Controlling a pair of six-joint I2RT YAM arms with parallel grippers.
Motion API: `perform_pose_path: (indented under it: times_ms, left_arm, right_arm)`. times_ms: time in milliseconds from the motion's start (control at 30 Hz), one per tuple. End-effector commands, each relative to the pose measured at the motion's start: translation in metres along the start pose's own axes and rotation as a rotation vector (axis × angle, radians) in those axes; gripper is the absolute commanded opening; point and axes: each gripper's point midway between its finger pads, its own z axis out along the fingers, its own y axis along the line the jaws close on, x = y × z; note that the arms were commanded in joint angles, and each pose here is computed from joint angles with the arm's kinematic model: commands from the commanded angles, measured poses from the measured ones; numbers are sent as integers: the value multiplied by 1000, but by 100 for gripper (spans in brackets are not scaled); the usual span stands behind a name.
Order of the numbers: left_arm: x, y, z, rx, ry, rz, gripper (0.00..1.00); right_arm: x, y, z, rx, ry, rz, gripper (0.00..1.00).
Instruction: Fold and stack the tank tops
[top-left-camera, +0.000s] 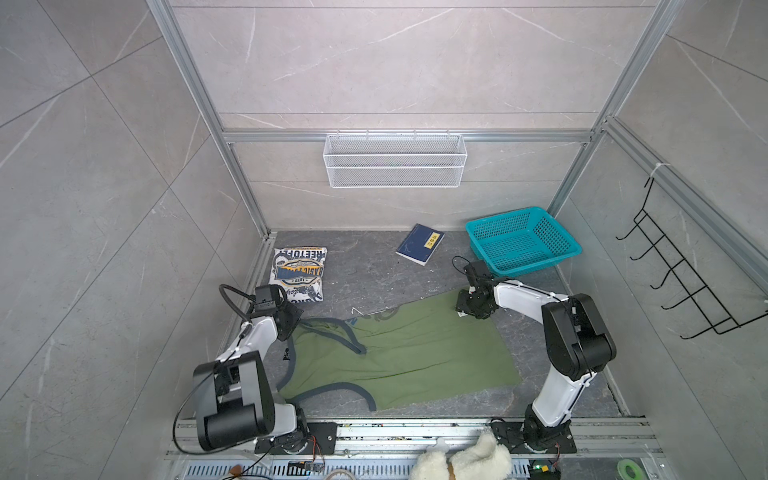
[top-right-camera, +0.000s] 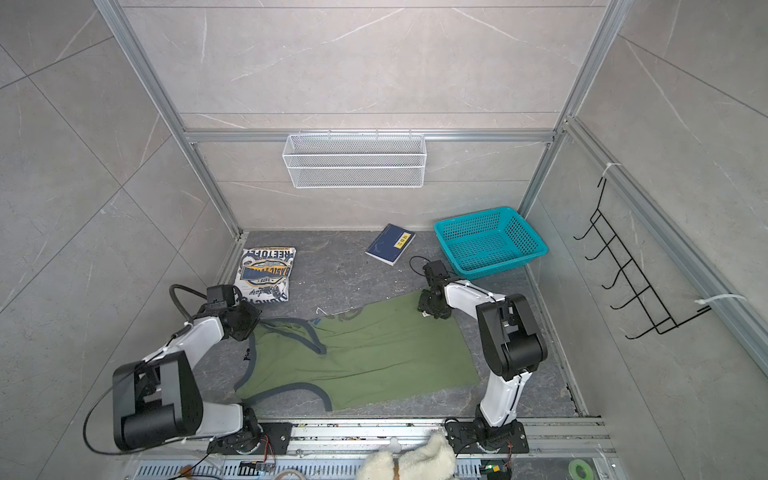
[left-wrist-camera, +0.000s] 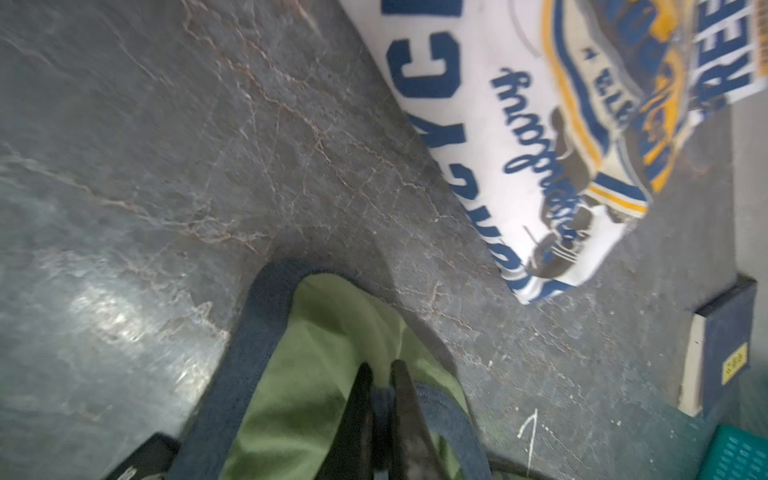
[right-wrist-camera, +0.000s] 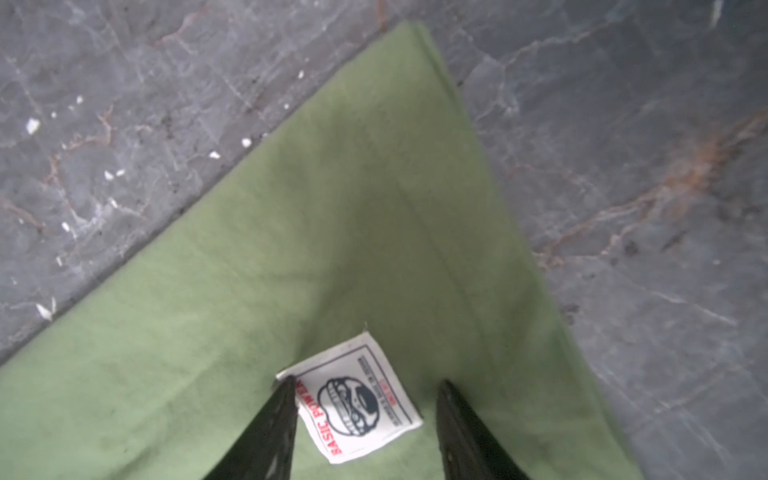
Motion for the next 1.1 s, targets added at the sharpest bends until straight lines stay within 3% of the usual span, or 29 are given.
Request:
perform_pose_path:
  times_ms: [0, 133, 267, 467, 667, 867, 933, 1000, 1067]
  left_arm:
    - [-13, -13, -31, 88, -118, 33, 2]
    - [3, 6, -39, 108, -157, 1, 0]
    - [16, 42, -35, 3, -180, -33, 2]
    - [33, 75, -15, -112, -119, -84, 2]
    - [22, 98, -16, -191, -153, -160, 3]
    - [12, 93, -11, -187, -123, -147, 5]
    - [17, 89, -7, -167, -85, -138, 15]
    - [19, 86, -9, -149, -72, -133, 38]
    - [18, 79, -18, -120, -85, -118, 52]
  right_arm:
    - [9, -16, 12, 41, 50, 65, 56]
    - [10, -26, 14, 68, 53, 92, 56]
    - [12, -32, 15, 82, 58, 106, 56]
    - [12, -38, 14, 110, 58, 116, 56]
    - [11, -50, 14, 138, 62, 156, 52]
    - [10, -49, 15, 132, 65, 162, 52]
    - [10, -48, 15, 125, 63, 158, 53]
    - [7, -45, 12, 106, 47, 145, 53]
    - [1, -40, 0, 82, 23, 125, 53]
